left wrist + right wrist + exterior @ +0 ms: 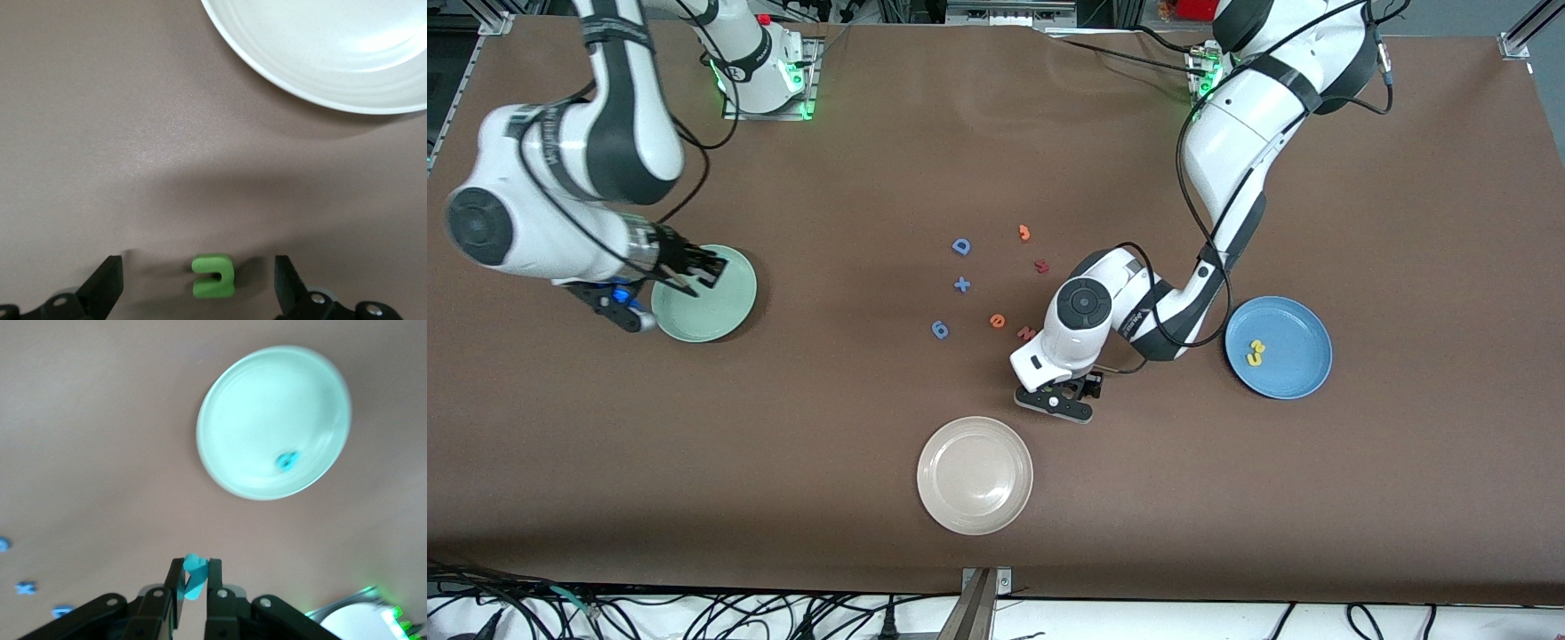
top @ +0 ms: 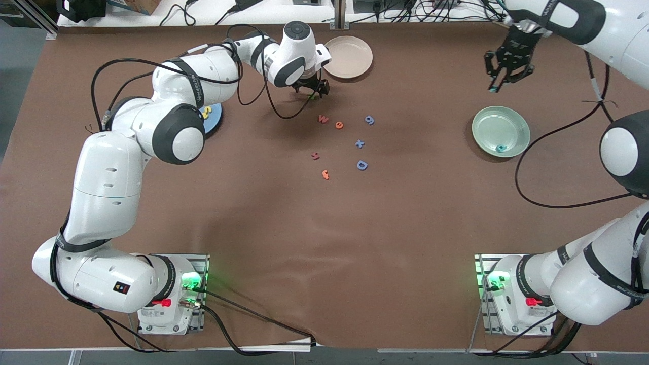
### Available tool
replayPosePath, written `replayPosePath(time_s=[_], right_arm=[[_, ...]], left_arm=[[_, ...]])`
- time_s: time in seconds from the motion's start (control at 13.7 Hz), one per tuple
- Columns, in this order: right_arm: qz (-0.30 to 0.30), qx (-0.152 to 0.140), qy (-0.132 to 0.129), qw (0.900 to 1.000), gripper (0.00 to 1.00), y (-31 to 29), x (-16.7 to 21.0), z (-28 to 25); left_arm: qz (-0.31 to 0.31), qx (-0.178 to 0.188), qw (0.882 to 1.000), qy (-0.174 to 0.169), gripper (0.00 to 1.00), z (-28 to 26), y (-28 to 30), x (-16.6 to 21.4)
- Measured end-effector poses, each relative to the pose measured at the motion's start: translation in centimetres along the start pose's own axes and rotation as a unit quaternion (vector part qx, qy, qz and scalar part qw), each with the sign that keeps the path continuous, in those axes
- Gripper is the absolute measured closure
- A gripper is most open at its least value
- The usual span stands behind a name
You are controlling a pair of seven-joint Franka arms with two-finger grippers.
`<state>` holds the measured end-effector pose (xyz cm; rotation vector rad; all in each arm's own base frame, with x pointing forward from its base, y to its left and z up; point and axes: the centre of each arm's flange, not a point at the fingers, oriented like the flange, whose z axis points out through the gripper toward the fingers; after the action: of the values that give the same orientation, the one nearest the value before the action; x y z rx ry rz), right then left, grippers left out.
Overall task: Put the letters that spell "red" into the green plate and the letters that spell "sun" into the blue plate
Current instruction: 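Carry the teal letter to the green plate while the left gripper grasps, then drop the green letter on the blue plate while the right gripper releases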
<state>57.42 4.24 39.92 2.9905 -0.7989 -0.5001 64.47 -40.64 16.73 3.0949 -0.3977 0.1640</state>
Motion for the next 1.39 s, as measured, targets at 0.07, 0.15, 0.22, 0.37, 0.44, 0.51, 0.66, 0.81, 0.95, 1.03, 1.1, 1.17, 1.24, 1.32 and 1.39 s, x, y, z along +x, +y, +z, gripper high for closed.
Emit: replayPosePath(time_s=[0.07,0.15,0.22,0.37,0.44,0.51,0.66,0.81,0.95,1.03,1.1,1.17,1.24,1.32,1.39], right_arm=[[-0.019,-0.008,0.002,1.0,0.83,1.7,0.9,0.1],[-0.037,-0.014,0.003,0.999,0.83,3.1,1.7,0.3],[-0.052,-0.016,0.004,0.999,0.83,4.2,2.4,0.6],[-0.071,-0.02,0.017,0.997,0.83,5.7,3.9,2.2],[-0.08,-0.022,0.033,0.996,0.83,6.2,4.8,3.8],[-0.088,-0.025,0.052,0.994,0.83,6.8,5.6,5.7],[-0.103,-0.041,0.074,0.991,0.83,8.7,6.7,10.4],[-0.102,-0.058,0.073,0.99,0.83,10.3,7.1,14.1],[-0.098,-0.064,0.072,0.991,0.83,11.0,7.0,16.1],[-0.095,-0.063,0.074,0.991,0.83,11.1,6.9,16.8],[-0.091,-0.059,0.072,0.991,0.83,11.1,6.7,17.4],[-0.088,-0.054,0.069,0.992,0.83,10.9,6.6,18.1],[-0.09,-0.052,0.068,0.992,0.83,10.6,6.5,18.7],[-0.094,-0.054,0.072,0.991,0.83,10.4,6.6,19.1],[-0.097,-0.057,0.076,0.991,0.83,10.5,6.9,19.5]], left_arm=[[0.001,0.003,1.0,0.0,0.0,0.3,0.3,-0.1],[0.003,0.004,1.0,-0.001,0.01,0.5,0.6,-0.3],[0.004,0.004,1.0,0.0,0.03,0.4,0.8,-0.3],[0.004,0.005,1.0,0.001,0.12,0.1,1.0,-0.1],[0.005,0.006,1.0,0.001,0.2,0.0,1.1,-0.2],[0.006,0.007,1.0,-0.001,0.21,0.0,1.2,-0.2],[0.007,0.005,1.0,0.0,0.41,-0.4,1.5,-0.2],[0.008,0.007,1.0,-0.002,0.65,-0.7,1.7,-0.3],[0.008,0.013,1.0,-0.01,0.72,-0.8,1.5,-0.3],[0.007,0.02,1.0,-0.019,0.73,-0.9,1.2,-0.4],[0.005,0.027,0.999,-0.028,0.73,-1.1,0.9,-0.5],[0.003,0.033,0.999,-0.036,0.73,-1.5,0.5,-0.4],[0.004,0.039,0.998,-0.041,0.73,-2.3,0.2,-0.3],[0.007,0.044,0.998,-0.045,0.73,-3.2,-0.2,-0.1],[0.013,0.05,0.997,-0.051,0.73,-4.3,-0.8,0.1]])
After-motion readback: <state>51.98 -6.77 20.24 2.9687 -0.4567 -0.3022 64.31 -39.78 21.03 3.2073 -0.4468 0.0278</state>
